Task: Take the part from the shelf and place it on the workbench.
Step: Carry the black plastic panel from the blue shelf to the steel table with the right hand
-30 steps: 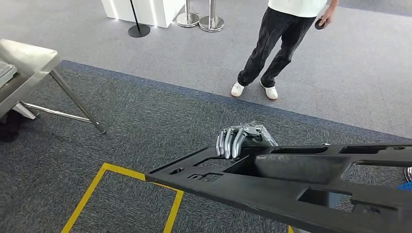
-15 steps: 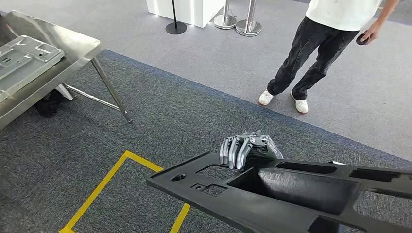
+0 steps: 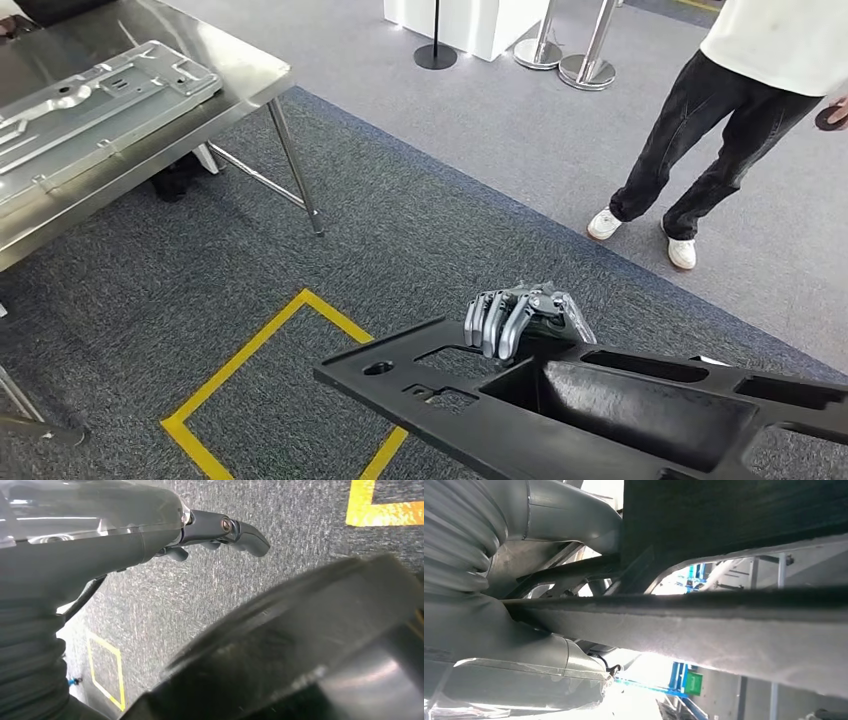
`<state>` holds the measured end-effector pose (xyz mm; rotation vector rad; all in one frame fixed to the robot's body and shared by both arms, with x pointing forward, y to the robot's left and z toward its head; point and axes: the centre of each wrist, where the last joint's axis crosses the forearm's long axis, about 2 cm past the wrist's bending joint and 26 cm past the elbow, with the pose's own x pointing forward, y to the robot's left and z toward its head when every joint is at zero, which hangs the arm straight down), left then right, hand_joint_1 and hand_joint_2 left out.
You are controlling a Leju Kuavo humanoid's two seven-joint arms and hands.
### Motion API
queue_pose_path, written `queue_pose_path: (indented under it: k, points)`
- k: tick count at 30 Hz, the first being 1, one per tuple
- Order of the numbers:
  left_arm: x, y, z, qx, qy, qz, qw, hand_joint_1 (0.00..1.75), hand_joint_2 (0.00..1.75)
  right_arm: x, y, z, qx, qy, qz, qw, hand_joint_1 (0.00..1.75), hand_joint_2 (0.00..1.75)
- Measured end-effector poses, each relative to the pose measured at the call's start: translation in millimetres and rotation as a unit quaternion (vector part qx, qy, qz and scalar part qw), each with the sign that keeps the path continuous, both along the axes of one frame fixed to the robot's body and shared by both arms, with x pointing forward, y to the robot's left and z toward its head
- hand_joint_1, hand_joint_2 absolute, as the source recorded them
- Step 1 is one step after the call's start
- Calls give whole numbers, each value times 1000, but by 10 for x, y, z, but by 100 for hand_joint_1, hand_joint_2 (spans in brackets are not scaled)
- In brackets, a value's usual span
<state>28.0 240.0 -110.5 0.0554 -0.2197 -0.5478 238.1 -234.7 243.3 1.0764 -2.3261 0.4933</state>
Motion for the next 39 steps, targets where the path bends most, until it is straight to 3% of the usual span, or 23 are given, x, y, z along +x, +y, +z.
queue_pose_path:
  k: [22, 39]
  points:
    - [-28, 65, -8, 0, -11, 73, 997, 0, 175, -14, -88, -20, 17, -3, -24, 1000, 131, 175]
    - [-165, 127, -20, 15, -14, 151, 988, 0, 175, 18, -208, -98, 15, -1, -41, 999, 131, 175]
